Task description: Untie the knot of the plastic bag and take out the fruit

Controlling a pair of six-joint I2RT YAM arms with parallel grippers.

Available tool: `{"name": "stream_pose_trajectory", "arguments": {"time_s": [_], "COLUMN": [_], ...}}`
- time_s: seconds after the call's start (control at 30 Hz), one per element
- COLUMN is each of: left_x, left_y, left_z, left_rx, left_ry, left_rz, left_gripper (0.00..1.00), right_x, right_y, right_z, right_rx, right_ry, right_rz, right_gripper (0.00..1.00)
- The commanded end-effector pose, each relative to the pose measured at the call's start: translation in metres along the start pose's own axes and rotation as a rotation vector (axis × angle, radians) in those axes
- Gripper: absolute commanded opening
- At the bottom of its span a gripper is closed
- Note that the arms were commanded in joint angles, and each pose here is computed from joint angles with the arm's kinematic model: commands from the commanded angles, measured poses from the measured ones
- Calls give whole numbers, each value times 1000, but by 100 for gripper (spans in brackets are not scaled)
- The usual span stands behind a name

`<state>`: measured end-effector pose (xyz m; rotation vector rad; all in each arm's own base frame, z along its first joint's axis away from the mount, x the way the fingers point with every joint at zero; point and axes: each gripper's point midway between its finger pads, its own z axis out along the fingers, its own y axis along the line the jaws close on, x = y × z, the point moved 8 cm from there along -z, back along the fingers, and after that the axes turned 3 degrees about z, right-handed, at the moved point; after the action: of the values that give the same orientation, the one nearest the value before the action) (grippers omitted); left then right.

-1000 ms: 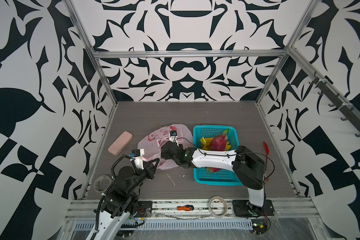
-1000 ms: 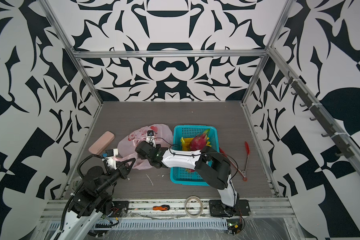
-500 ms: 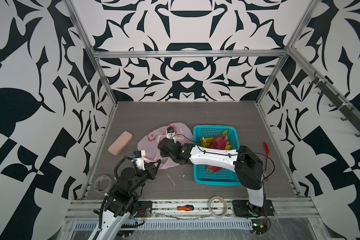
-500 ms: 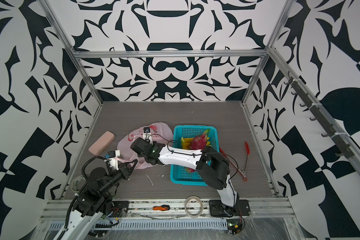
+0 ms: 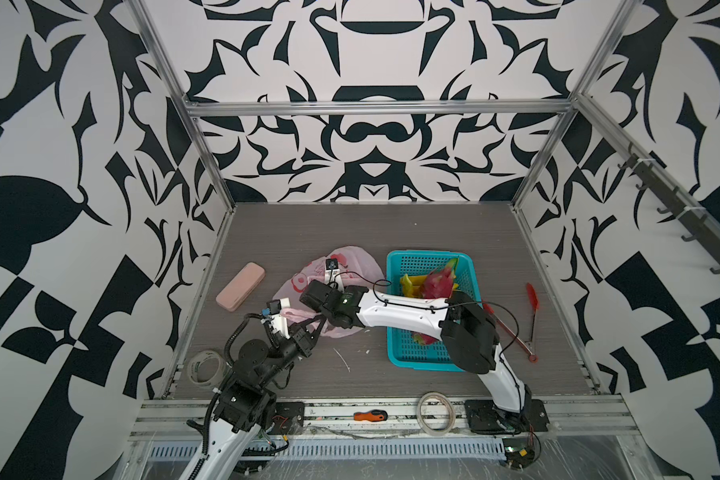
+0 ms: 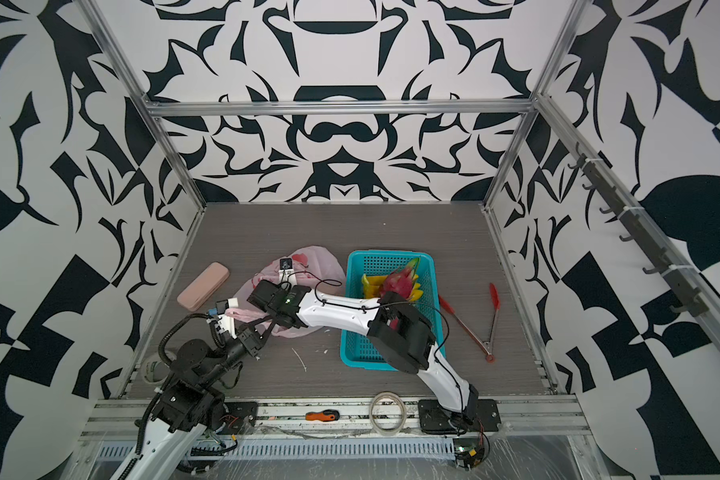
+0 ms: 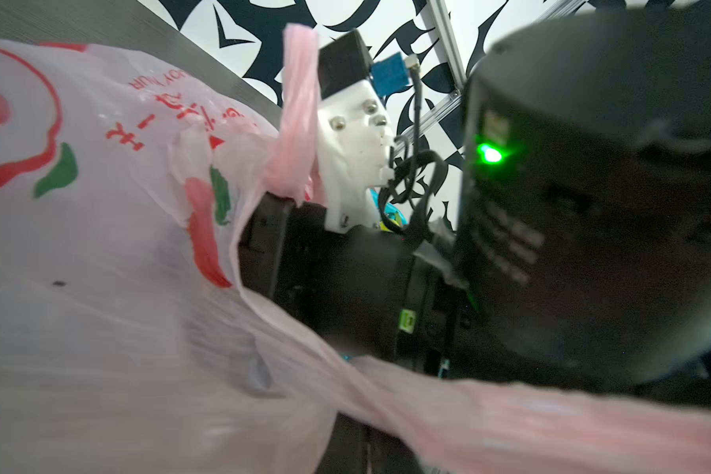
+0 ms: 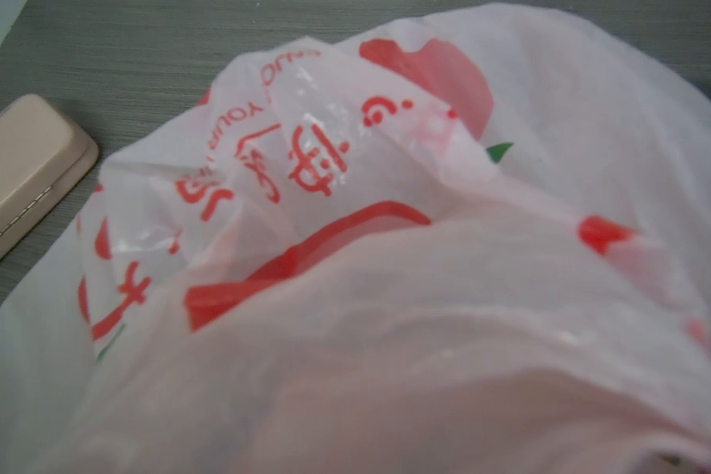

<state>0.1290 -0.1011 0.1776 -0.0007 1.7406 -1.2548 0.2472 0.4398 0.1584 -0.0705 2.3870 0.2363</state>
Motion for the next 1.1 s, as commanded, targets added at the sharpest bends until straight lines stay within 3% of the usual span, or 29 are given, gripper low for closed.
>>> {"name": "stream_pose_trajectory", "arguments": {"time_s": [0.0, 0.3, 0.77, 1.07], "left_x": [-4, 2, 14, 12], "left_y": [-11, -6, 15, 19], "left_z": [-1, 1, 4, 22], "left_rx": [93, 97, -53, -77], "left_ry": [-23, 3, 70, 117], "left_rz": [1, 0, 4, 0], "left_gripper": [0, 0, 0, 0], "right_x": [-15, -29, -42, -44], "right_y": [-1, -20, -55, -77], "right_z": [-9, 1, -21, -37], "right_rx": [60, 183, 368, 399], "right_ry": [-43, -68, -132, -174], "right_rz": [5, 12, 20, 70], "right_gripper": [54, 57, 62, 67]}}
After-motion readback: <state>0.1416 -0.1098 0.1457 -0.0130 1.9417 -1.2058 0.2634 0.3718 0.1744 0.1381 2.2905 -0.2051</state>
